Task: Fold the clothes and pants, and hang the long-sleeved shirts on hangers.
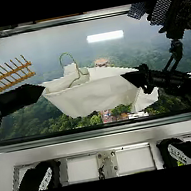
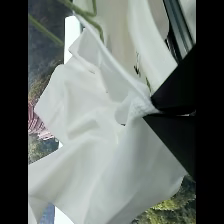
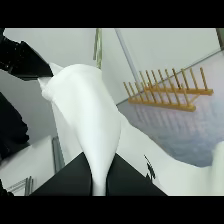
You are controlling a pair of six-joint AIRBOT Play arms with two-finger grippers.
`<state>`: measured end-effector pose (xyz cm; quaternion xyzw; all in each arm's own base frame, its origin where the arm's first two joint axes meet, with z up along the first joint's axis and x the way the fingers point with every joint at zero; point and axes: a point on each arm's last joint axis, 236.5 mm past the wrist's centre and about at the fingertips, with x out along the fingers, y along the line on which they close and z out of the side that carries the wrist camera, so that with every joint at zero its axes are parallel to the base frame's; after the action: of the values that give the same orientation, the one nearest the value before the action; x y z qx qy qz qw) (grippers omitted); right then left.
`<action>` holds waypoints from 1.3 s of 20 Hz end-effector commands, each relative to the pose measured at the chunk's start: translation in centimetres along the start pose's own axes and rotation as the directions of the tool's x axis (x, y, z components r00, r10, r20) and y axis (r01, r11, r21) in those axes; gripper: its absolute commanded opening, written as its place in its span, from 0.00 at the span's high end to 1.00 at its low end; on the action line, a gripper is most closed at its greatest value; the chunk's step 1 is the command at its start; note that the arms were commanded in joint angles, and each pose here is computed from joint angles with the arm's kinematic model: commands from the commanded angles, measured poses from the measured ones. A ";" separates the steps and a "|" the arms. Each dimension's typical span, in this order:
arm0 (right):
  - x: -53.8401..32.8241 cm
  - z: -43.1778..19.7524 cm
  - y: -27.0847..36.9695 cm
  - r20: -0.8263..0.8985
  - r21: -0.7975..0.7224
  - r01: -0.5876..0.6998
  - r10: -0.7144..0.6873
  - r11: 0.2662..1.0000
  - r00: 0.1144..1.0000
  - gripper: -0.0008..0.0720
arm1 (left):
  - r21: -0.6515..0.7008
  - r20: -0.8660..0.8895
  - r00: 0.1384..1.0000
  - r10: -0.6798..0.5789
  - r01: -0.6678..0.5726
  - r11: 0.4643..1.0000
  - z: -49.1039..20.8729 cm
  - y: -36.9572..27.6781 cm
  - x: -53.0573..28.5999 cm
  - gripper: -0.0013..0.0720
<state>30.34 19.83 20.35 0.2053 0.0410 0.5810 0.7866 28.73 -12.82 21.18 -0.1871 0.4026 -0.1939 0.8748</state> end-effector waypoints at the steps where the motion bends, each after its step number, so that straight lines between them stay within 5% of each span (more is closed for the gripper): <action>1: 1.2 1.0 1.3 0.100 -0.026 -0.046 0.048 0.999 0.994 0.97 | 0.110 -0.111 0.993 0.044 -0.032 0.993 -0.4 -1.8 -0.1 0.97; 15: 3.0 2.6 4.0 0.199 -0.033 -0.125 0.129 0.992 0.971 0.97 | 0.222 -0.027 0.979 0.201 -0.191 0.956 5.3 -3.3 -2.0 0.96; 16: 3.0 2.6 4.0 0.199 -0.033 -0.125 0.129 0.992 0.971 0.97 | 0.223 -0.040 0.977 0.207 -0.194 0.956 4.9 -3.1 -2.2 0.82; 17: 3.0 2.6 4.0 0.199 -0.033 -0.125 0.129 0.992 0.971 0.97 | 0.223 -0.042 0.977 0.208 -0.194 0.955 4.8 -3.1 -2.4 0.34; 18: 3.0 2.6 4.0 0.199 -0.033 -0.125 0.129 0.992 0.971 0.97 | 0.222 -0.028 0.979 0.202 -0.191 0.956 4.9 -3.3 -2.7 0.11; 26: 2.6 4.4 3.6 0.274 -0.022 -0.113 0.115 0.993 0.955 0.97 | 0.214 0.202 0.976 0.086 -0.130 0.968 7.3 -6.1 -8.6 0.14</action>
<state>28.84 22.54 25.23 0.2663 -0.0658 0.6015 0.7503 28.93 -12.95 32.43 -0.0719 0.3296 -0.1681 0.9263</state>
